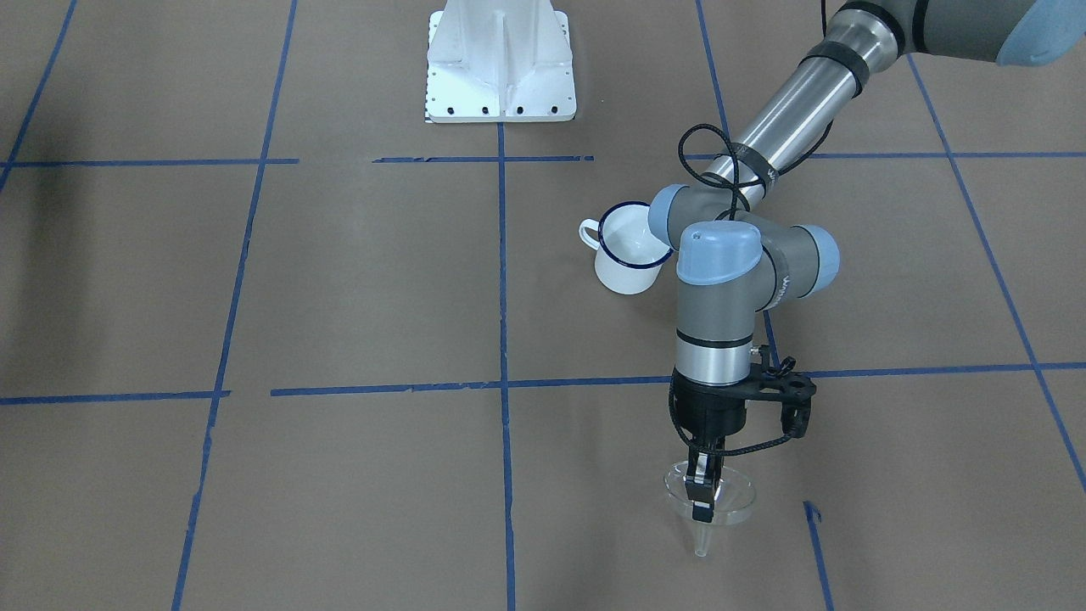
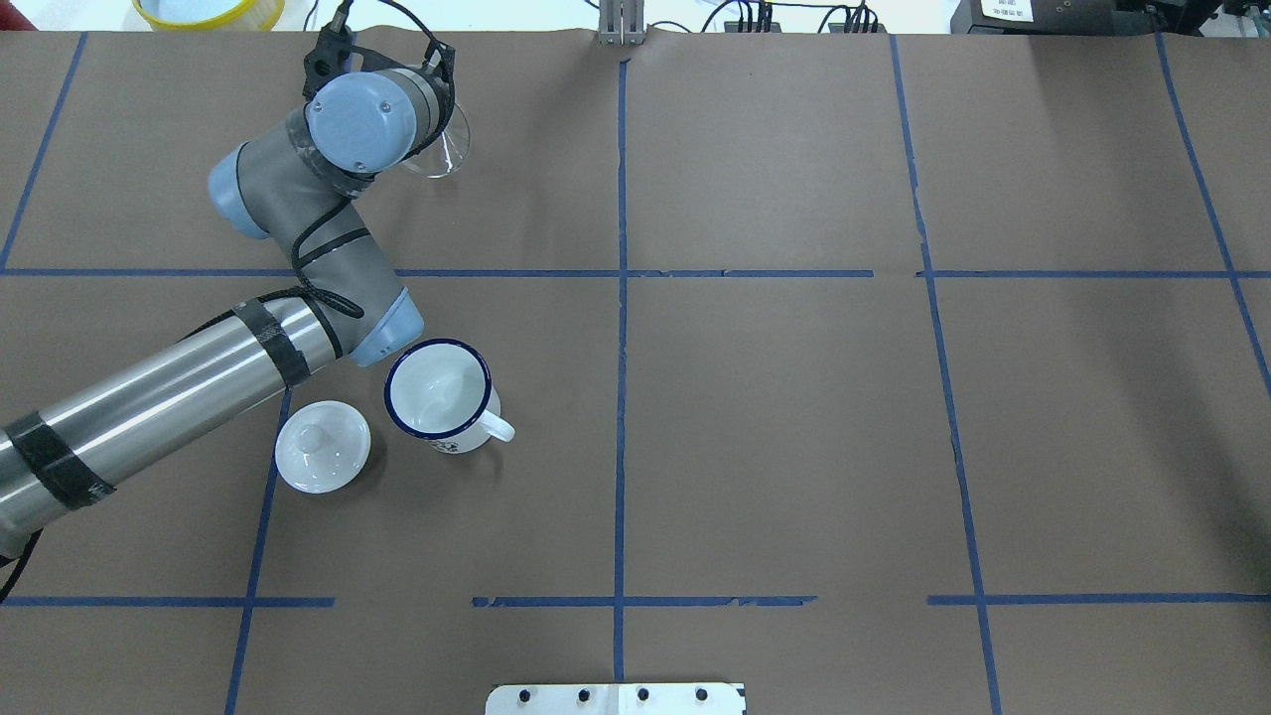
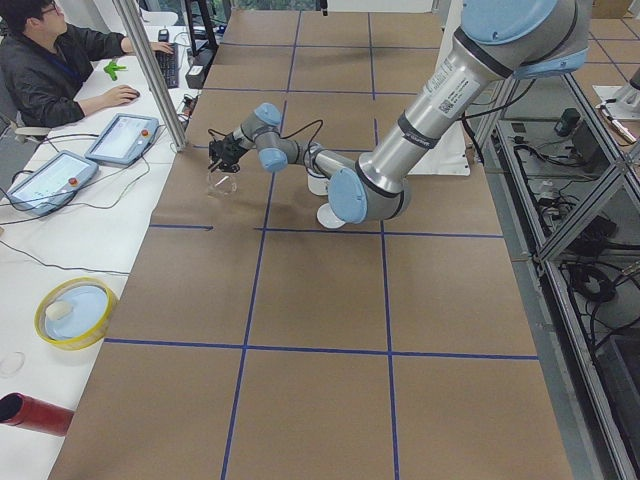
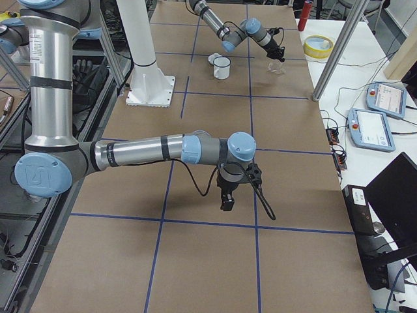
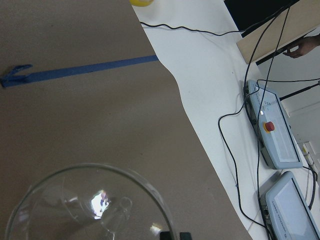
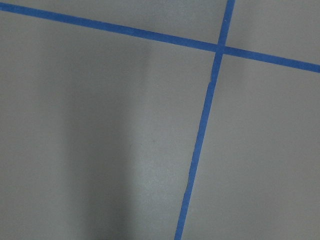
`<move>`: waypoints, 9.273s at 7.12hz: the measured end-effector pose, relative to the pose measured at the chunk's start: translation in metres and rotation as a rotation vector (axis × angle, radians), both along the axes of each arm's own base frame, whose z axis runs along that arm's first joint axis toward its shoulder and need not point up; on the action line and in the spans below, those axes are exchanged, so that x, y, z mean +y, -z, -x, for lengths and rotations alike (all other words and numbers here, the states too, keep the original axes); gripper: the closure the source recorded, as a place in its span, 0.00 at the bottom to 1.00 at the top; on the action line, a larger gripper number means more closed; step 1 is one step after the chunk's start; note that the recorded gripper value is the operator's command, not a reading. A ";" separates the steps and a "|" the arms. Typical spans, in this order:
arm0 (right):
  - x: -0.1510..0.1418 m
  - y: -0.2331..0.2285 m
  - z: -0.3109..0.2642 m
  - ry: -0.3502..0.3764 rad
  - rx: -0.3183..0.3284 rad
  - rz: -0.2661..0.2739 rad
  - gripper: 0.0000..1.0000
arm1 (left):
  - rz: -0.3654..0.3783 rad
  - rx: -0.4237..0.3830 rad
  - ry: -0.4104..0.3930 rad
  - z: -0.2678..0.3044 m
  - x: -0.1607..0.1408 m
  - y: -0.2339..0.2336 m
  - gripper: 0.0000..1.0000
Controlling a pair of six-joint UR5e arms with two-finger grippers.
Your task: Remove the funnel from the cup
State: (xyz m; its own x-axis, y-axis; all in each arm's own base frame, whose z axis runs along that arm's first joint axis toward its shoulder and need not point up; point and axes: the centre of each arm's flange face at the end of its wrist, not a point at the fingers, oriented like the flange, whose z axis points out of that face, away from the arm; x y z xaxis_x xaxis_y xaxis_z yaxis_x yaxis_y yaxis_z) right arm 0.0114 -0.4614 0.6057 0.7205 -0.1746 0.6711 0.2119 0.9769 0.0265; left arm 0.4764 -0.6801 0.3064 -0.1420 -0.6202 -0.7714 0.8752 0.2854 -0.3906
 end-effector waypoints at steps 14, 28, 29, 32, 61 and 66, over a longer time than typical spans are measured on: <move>0.000 0.000 0.000 0.001 0.000 -0.001 0.00 | -0.259 -0.391 -1.119 0.124 0.286 -0.067 0.00; 0.000 0.000 0.000 0.000 0.000 0.000 0.00 | -0.265 -0.393 -1.097 0.132 0.319 -0.024 1.00; 0.000 0.000 0.000 0.000 0.000 0.000 0.00 | -0.260 -0.396 -1.093 0.150 0.327 0.002 1.00; 0.000 0.000 0.000 0.000 0.000 0.000 0.00 | -0.215 -0.412 -1.102 0.127 0.310 0.091 1.00; 0.000 0.000 0.000 0.000 0.000 0.000 0.00 | -0.333 -0.470 -1.196 0.153 0.236 0.048 0.00; 0.000 0.000 0.000 0.000 0.000 -0.001 0.00 | -0.490 -0.672 -1.329 0.453 0.198 -0.187 0.00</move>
